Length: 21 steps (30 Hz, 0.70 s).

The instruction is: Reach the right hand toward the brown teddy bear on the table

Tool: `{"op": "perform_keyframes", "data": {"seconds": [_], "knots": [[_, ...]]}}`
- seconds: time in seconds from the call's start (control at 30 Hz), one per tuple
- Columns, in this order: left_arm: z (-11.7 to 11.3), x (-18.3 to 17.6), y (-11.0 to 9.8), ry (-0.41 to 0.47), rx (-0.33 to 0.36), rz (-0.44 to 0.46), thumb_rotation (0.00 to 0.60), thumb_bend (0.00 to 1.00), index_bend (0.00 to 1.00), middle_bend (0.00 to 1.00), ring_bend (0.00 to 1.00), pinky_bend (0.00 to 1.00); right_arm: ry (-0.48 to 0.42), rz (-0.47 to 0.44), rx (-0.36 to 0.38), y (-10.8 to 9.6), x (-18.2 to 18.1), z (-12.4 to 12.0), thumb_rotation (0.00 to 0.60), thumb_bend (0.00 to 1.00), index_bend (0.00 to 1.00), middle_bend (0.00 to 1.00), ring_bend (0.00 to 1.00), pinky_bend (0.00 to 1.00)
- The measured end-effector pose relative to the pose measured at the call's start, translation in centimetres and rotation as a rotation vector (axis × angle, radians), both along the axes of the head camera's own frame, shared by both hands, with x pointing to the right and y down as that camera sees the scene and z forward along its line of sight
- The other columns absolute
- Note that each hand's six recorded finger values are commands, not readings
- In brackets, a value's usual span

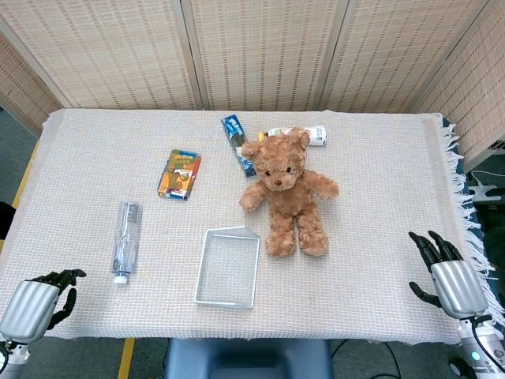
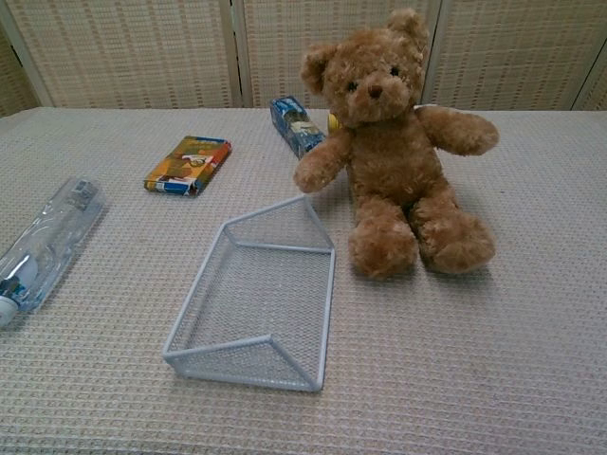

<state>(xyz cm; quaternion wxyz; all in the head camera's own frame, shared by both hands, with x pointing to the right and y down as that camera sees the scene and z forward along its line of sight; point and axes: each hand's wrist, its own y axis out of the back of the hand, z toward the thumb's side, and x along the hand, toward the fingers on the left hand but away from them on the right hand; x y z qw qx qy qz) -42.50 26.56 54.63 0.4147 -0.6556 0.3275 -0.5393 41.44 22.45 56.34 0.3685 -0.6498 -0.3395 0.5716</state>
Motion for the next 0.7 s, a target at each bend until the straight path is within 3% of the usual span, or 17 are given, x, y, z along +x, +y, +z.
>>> {"op": "perform_keyframes", "data": {"seconds": [0.3, 0.4, 0.7], "knots": [[0.1, 0.1, 0.1, 0.000, -0.008, 0.001, 0.600, 0.59, 0.37, 0.48, 0.54, 0.73, -0.013, -0.002, 0.002, -0.1, -0.1, 0.0, 0.600, 0.11, 0.00, 0.14, 0.04, 0.19], [0.1, 0.2, 0.0, 0.005, -0.003, 0.008, 0.600, 0.59, 0.37, 0.48, 0.54, 0.73, -0.029, 0.005, 0.001, -0.4, -0.2, 0.2, 0.600, 0.11, 0.01, 0.14, 0.04, 0.23], [0.7, 0.1, -0.3, 0.011, -0.021, 0.008, 0.600, 0.59, 0.37, 0.48, 0.54, 0.73, -0.056, 0.026, 0.059, -2.3, -0.5, 1.6, 0.600, 0.12, 0.11, 0.14, 0.04, 0.26]]}}
